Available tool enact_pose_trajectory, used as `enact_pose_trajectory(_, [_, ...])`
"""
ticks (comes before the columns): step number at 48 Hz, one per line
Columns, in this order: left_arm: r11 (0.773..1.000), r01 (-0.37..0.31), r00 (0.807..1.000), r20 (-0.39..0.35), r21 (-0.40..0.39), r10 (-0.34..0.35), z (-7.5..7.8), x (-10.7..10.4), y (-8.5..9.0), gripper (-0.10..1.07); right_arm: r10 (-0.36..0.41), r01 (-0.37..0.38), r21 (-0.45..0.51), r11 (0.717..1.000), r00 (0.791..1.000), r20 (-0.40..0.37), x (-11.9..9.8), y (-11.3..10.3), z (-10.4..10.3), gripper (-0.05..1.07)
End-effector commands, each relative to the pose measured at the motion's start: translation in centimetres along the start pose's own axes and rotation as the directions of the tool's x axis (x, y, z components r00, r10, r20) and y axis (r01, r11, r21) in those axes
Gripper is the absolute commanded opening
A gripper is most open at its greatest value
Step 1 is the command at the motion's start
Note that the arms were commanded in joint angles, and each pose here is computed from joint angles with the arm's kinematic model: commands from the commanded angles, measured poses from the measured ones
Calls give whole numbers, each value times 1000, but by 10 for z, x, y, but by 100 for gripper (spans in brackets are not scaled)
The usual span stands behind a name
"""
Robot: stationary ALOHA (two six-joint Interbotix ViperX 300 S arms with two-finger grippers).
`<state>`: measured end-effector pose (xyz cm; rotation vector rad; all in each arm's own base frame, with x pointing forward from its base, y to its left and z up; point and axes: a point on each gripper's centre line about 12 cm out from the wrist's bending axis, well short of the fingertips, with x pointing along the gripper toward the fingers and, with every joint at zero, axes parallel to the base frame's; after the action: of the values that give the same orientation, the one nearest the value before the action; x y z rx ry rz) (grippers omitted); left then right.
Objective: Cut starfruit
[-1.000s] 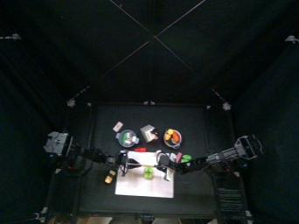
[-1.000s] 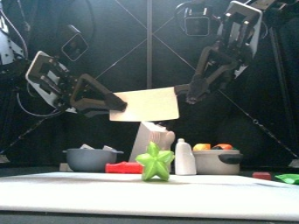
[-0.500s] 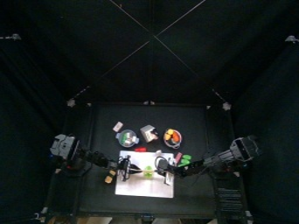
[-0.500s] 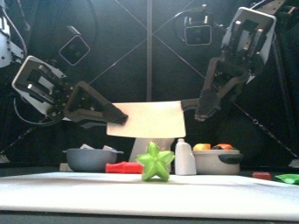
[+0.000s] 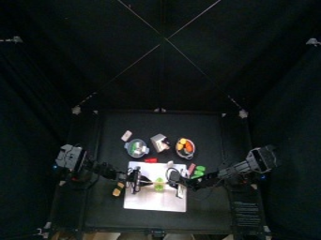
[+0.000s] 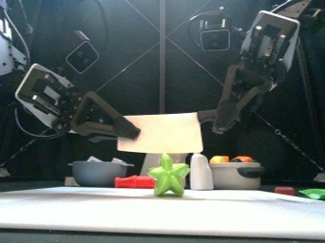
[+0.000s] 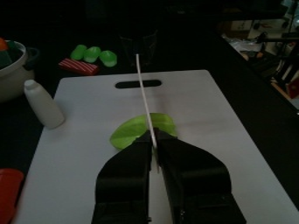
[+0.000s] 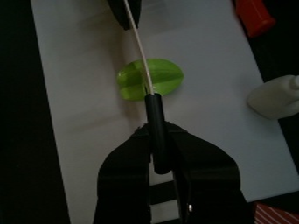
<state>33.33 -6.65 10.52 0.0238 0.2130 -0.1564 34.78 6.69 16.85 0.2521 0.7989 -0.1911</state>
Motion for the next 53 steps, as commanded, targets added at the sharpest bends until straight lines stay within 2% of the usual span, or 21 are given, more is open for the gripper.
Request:
enact_pose_trajectory(1, [1000, 14, 999, 43, 3, -14, 11, 5, -5, 51, 0, -1, 19, 1000, 1000, 28, -4, -1, 12, 38])
enact_pose_trajectory(31, [1000, 13, 1000, -6, 3, -13, -7, 14, -5, 51, -28, 28, 11, 1000, 999, -26, 15, -3, -2, 38])
enact_pose_trajectory(44, [999, -32, 997, -68, -21, 31, -17, 20, 0, 51, -37, 37, 10, 999, 999, -40, 22, -2, -3, 38])
enact_pose_trajectory(53, [999, -35, 995, -89, -22, 33, -19, 22, 0, 51, -39, 40, 6, 999, 998, -41, 25, -2, -2, 38])
